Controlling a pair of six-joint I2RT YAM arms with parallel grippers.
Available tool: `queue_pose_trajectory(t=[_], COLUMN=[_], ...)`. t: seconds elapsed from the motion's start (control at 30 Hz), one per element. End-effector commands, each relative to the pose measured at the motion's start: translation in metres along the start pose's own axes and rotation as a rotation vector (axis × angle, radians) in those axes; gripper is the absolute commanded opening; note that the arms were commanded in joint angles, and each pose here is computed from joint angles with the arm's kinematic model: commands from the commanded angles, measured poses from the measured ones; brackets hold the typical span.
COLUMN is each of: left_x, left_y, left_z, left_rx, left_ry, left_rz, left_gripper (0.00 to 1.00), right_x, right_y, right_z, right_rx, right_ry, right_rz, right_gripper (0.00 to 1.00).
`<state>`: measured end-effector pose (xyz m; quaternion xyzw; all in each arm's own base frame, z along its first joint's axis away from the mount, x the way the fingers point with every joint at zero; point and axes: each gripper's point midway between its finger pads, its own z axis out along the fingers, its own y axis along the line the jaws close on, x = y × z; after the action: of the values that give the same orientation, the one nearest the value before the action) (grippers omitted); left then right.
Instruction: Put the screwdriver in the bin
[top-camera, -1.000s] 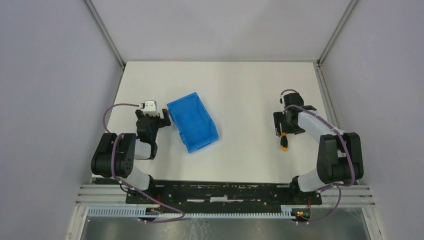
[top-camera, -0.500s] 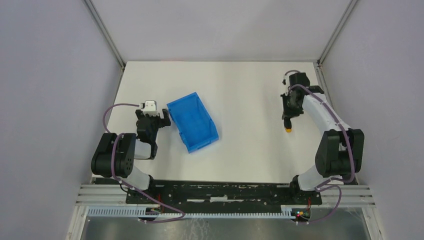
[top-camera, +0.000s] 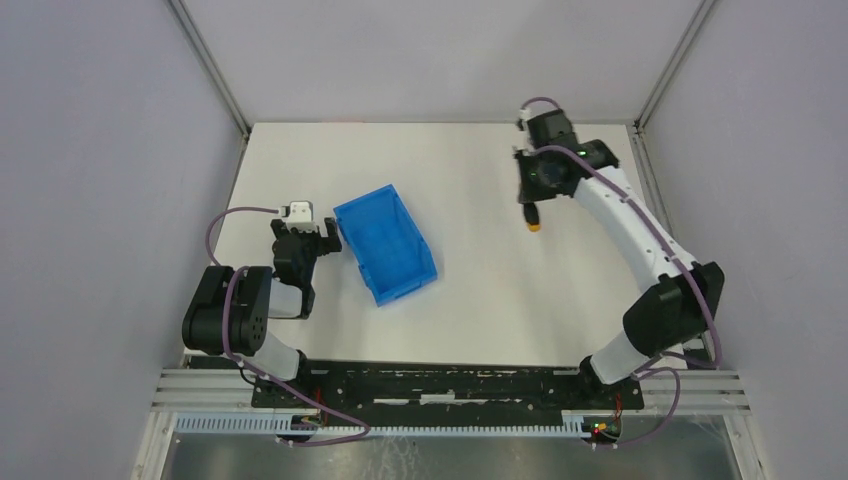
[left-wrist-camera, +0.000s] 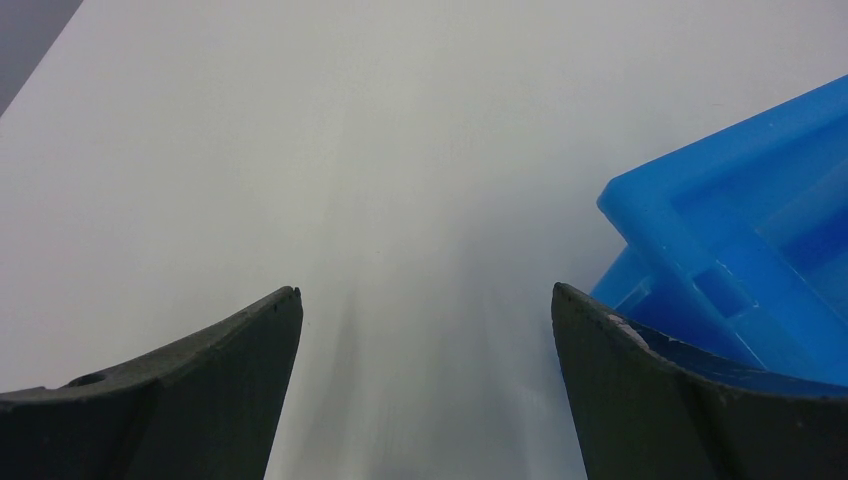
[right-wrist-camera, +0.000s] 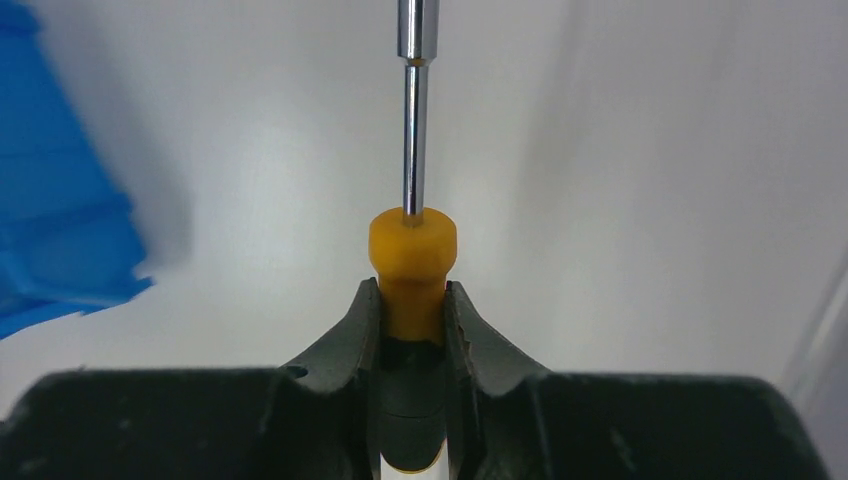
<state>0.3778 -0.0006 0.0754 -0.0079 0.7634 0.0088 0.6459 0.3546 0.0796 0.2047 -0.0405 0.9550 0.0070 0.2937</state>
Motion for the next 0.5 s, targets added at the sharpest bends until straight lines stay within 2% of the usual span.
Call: queue_pose_trajectory(t=[0.0,0.1,0.17,0.3,0.47], left_x=[-0.012,-0.012,-0.012,-0.012,-0.012], left_y=[0.0,0.0,0.0,0.0,0.0], left_z=[0.0,0.0,0.0,0.0,0.0], left_rx=[0.003,0.002,0.002,0.002,0.002], left_ry=[-0.042,-0.042,-0.041,-0.042,-0.041], left_rz=[-0.023,-0.024,-0.024,-0.023,-0.023], left_gripper=[1.0,1.0,1.0,1.0,1.0], right_x=[-0.044,-0.042,-0.042,-0.013,0.034], right_y=[0.164,0.257,0.3,0.345,0.36], right_z=[-0.036,-0.046,-0.047,-0.01,0.041], right_rx=[-0.325,-0.45,-0.487,-0.48,-0.441], right_ry=[-0.193,-0.234,-0.249,-0.188,-0.132], right_rz=[-0.128,-0.236,-0.281,-0.351,-0.406], right_gripper=[0.0,0.0,0.0,0.0,0.0])
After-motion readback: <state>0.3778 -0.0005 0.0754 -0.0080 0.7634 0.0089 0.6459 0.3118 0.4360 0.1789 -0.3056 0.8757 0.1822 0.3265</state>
